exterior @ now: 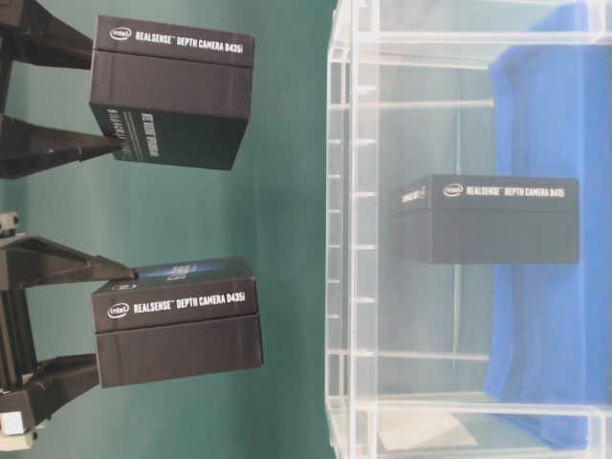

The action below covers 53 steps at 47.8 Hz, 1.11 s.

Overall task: Take the box out of the case with both arms.
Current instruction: 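Lift both held boxes straight up out of the bin, then carry both boxes forward past the bin's front wall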

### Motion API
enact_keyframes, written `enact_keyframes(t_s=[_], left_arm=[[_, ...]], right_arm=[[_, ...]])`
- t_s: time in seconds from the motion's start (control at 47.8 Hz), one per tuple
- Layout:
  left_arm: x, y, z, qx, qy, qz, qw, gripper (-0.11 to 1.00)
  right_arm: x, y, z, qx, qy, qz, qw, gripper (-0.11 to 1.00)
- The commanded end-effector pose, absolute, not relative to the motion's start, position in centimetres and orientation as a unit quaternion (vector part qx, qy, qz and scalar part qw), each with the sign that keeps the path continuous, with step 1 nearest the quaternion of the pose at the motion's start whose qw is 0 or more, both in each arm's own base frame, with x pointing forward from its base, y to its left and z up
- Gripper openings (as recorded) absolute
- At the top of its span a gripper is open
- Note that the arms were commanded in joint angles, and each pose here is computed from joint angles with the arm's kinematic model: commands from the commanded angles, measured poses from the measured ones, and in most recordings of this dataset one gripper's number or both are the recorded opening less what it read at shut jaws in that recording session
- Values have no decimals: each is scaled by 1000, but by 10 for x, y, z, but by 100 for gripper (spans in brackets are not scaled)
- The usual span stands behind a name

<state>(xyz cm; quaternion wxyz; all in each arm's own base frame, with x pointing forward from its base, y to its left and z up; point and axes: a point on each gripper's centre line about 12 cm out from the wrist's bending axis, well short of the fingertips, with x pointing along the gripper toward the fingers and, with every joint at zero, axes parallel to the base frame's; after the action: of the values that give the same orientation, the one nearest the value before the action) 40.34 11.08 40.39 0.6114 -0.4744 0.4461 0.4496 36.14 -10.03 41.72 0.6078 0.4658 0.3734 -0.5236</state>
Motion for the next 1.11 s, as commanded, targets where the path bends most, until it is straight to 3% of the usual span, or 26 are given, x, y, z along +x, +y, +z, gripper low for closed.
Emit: enact_keyframes(t_s=[0.0, 0.398, 0.691, 1.089], left_arm=[[391, 107, 429, -483, 421, 439, 630, 65], [391, 107, 429, -483, 421, 439, 630, 65], [395, 92, 428, -481, 426, 431, 634, 65], [405, 25, 424, -509, 426, 429, 613, 65]], right_arm=[[356, -99, 434, 474, 354, -514, 621, 66], [356, -95, 434, 472, 357, -511, 623, 66], [361, -69, 434, 476, 361, -500, 627, 66], [360, -5, 432, 461, 394, -485, 629, 66]])
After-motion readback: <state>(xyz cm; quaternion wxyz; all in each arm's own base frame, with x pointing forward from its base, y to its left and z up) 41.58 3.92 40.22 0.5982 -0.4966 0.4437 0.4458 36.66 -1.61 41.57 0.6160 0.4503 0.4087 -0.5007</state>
